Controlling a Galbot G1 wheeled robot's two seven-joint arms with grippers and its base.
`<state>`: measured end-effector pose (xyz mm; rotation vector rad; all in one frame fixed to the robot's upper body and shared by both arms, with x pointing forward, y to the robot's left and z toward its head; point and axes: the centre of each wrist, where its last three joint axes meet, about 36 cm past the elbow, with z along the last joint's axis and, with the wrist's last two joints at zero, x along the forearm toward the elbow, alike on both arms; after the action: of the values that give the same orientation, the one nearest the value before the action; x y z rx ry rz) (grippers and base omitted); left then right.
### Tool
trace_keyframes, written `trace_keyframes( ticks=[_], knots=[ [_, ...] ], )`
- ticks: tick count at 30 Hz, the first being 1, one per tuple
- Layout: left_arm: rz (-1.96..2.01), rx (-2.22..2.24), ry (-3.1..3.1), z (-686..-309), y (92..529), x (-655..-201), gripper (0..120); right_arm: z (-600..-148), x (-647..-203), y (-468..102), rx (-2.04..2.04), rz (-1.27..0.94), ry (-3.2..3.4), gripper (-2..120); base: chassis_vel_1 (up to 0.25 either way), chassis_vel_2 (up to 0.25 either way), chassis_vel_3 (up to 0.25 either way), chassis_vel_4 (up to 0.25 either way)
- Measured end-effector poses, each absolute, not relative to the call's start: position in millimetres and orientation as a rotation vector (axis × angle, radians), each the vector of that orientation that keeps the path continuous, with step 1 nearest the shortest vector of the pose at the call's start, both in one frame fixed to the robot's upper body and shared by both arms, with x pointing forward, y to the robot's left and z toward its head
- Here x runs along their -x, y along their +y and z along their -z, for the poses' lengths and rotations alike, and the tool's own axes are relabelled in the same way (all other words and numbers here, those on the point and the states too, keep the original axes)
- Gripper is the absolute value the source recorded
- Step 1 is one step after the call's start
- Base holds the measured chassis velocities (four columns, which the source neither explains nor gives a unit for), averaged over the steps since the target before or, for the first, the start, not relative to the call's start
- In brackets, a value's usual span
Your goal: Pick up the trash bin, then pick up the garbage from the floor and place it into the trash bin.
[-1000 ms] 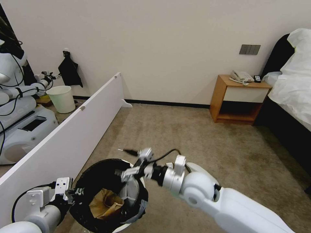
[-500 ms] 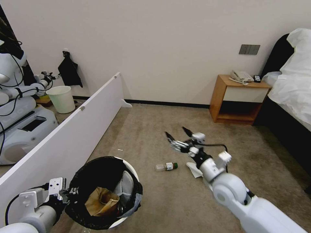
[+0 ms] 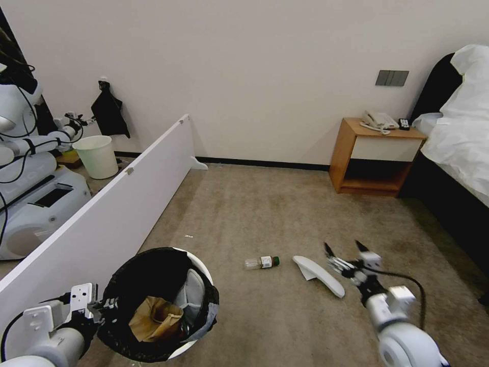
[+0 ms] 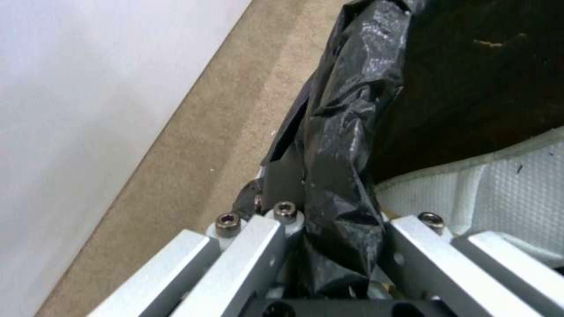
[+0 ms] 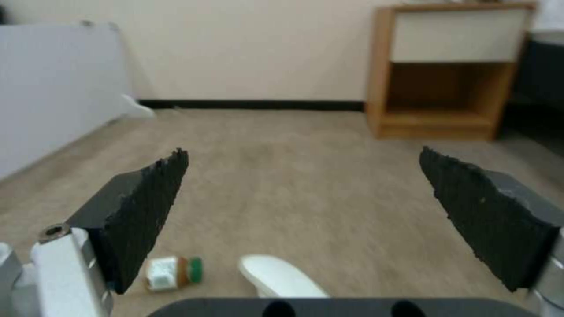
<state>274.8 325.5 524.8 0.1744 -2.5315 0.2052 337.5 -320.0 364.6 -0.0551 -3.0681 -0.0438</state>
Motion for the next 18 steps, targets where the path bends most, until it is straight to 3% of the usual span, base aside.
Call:
trace_keyframes(
  ticks=[10, 18],
  knots=[
    [-0.206, -0.181, -2.530, -522.5, 327.0, -274.6, 2, -338.2, -290.5, -320.6, 0.183, 0.056, -3.031, 100, 0.000, 0.000, 0.000, 0.000],
    [-0.202, -0.175, -2.525, -519.7, 324.0, -272.9, 2, -331.3, -283.7, -323.4, 0.185, 0.071, -3.040, 100, 0.000, 0.000, 0.000, 0.000]
  ],
)
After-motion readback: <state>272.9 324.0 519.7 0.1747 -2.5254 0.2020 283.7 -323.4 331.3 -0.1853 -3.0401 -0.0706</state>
